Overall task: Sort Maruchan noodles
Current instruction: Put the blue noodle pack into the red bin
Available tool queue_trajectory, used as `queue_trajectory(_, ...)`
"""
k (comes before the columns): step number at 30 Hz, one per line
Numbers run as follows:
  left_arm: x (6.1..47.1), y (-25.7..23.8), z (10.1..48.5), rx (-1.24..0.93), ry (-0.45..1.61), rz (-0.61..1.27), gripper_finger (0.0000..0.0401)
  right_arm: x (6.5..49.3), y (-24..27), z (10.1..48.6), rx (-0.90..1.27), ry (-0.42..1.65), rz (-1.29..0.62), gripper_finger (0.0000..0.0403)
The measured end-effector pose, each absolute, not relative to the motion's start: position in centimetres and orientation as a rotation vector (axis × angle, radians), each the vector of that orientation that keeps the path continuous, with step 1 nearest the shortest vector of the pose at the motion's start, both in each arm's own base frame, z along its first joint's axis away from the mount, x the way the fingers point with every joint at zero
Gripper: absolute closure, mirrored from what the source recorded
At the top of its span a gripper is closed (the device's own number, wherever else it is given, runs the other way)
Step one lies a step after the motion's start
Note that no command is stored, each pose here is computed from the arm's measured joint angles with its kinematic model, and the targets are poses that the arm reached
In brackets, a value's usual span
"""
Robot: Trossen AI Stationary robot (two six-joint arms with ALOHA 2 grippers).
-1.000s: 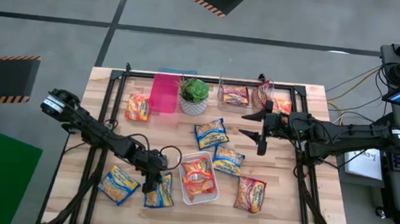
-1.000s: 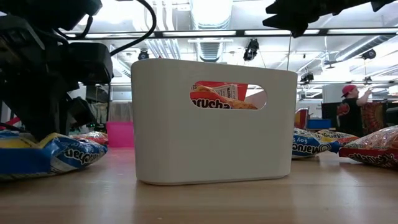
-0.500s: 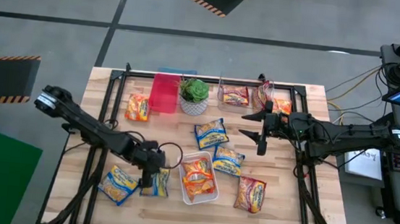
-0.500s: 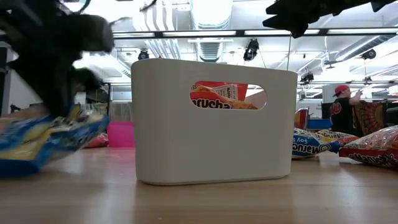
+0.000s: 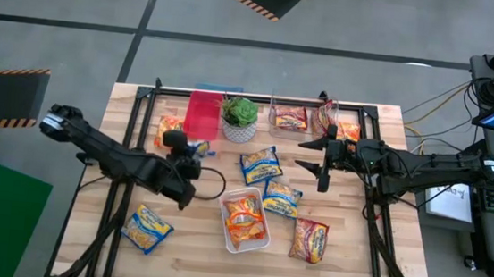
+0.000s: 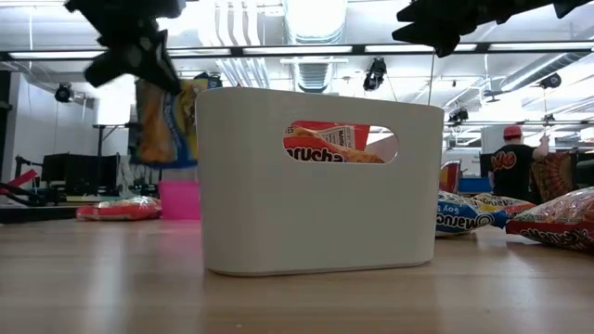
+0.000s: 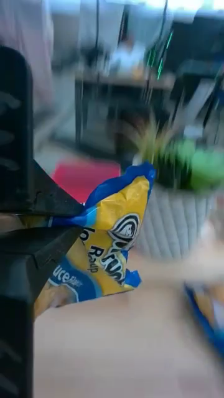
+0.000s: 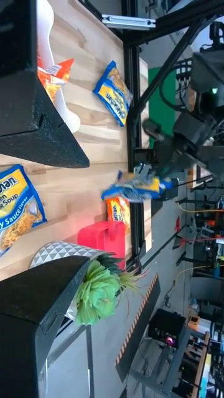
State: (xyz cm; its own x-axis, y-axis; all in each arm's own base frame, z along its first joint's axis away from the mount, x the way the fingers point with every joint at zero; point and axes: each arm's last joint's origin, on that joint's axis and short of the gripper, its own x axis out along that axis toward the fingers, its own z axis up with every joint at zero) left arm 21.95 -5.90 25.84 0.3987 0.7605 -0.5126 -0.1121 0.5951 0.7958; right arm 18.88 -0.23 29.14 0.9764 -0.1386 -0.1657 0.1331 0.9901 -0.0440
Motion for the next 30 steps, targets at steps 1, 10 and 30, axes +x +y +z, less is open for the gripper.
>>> queue_trajectory(1, 22.1, -5.4, 25.9, 0.794, 1.027, 0.645, 0.0399, 18.9, -0.2, 29.1, -0.033, 0.170, -0.137, 0.0172)
queue_trajectory(10, 22.6, 1.5, 25.5, 0.854, 1.262, 0.811, 0.0399, 18.9, -0.2, 29.1, -0.033, 0.170, -0.137, 0.0172)
queue_trajectory(30, 21.4, 18.0, 27.7, 0.731, 1.162, 0.642, 0.0399, 18.9, -0.2, 29.1, -0.024, 0.170, -0.139, 0.0172)
